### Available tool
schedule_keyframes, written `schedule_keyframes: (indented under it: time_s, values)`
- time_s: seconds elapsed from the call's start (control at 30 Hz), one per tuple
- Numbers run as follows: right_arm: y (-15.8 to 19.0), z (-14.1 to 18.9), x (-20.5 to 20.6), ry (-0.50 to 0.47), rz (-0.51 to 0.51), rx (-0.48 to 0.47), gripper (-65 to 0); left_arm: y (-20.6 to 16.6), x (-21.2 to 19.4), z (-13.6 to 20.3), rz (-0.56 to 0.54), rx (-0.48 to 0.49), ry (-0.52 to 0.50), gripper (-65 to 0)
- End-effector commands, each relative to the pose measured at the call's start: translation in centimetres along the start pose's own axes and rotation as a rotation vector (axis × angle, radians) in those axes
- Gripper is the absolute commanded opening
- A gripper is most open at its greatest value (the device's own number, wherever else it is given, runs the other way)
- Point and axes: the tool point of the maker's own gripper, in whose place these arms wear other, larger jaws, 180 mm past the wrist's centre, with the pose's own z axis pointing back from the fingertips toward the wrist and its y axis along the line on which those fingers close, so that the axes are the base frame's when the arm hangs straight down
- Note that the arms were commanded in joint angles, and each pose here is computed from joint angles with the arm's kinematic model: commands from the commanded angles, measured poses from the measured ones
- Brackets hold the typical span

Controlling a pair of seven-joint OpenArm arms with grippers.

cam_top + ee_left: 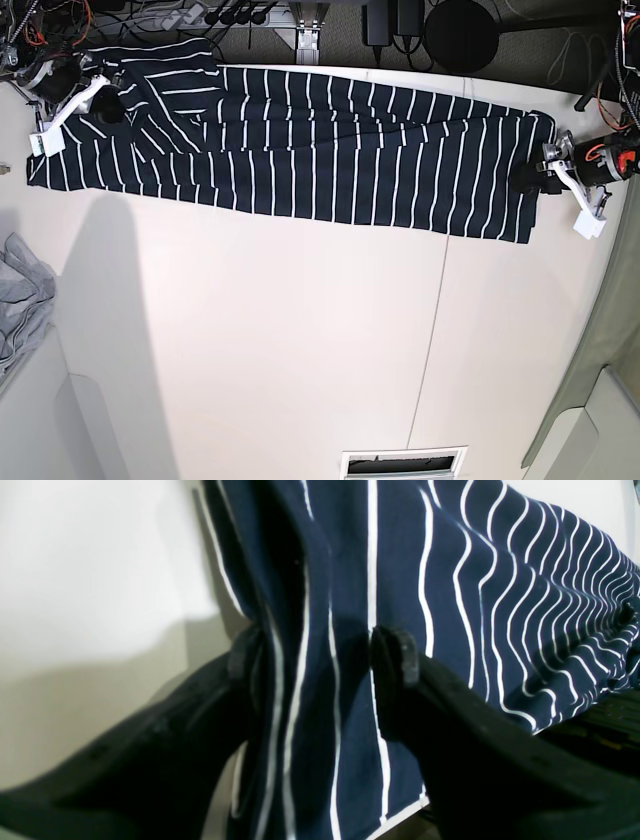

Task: Layout the t-shirt on the table in an organized manner, then fold the t-shirt properly
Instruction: 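Regrasp the folded shirt's ends with both grippers and straighten the strip, then lift the shirt end with the left gripper and fold it toward the right gripper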

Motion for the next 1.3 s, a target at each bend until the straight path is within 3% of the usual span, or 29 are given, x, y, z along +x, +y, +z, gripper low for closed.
schedule_keyframes:
  time_s: [0.0, 0.2, 0.27, 0.33, 0.5, 0.67, 0.8, 1.07, 1.27]
  values:
    - [0.2, 0.4, 1.5, -0.046, 0.005, 0.017, -65.0, 0.8, -1.2, 0.2, -0.02, 0.041, 0.067, -31.4]
    - [0.5, 0.4, 2.1, -0.067, -0.004, 0.034, -65.0, 0.7, -2.5, 0.0, -0.01, 0.039, 0.095, -34.4]
    - [0.5, 0.3, 2.4, -0.072, -0.002, 0.034, -65.0, 0.2, -2.6, -0.3, 0.002, 0.021, 0.089, -47.1]
    - [0.6, 0.3, 2.7, -0.079, 0.001, 0.037, -65.0, -0.5, -2.4, -0.6, 0.023, -0.008, 0.069, -65.0]
    - [0.7, 0.3, 2.8, -0.081, 0.007, 0.04, -65.0, -0.8, -0.5, 0.2, 0.032, -0.037, 0.009, -65.0]
    - [0.7, 0.3, 2.9, -0.082, 0.007, 0.041, -65.0, 0.2, 2.1, 3.4, -0.09, 0.02, 0.012, -65.0]
    - [0.7, 0.3, 2.9, -0.083, 0.007, 0.041, -65.0, -1.1, 3.1, 4.6, -0.181, 0.016, 0.057, -65.0]
    - [0.7, 0.3, 3.0, -0.085, 0.008, 0.041, -65.0, -7.1, 4.8, 5.6, -0.396, -0.063, 0.039, -65.0]
    - [0.6, 0.1, 3.9, -0.097, 0.027, 0.033, -65.0, -14.8, 4.4, 4.9, -0.544, -0.182, -0.032, -65.0]
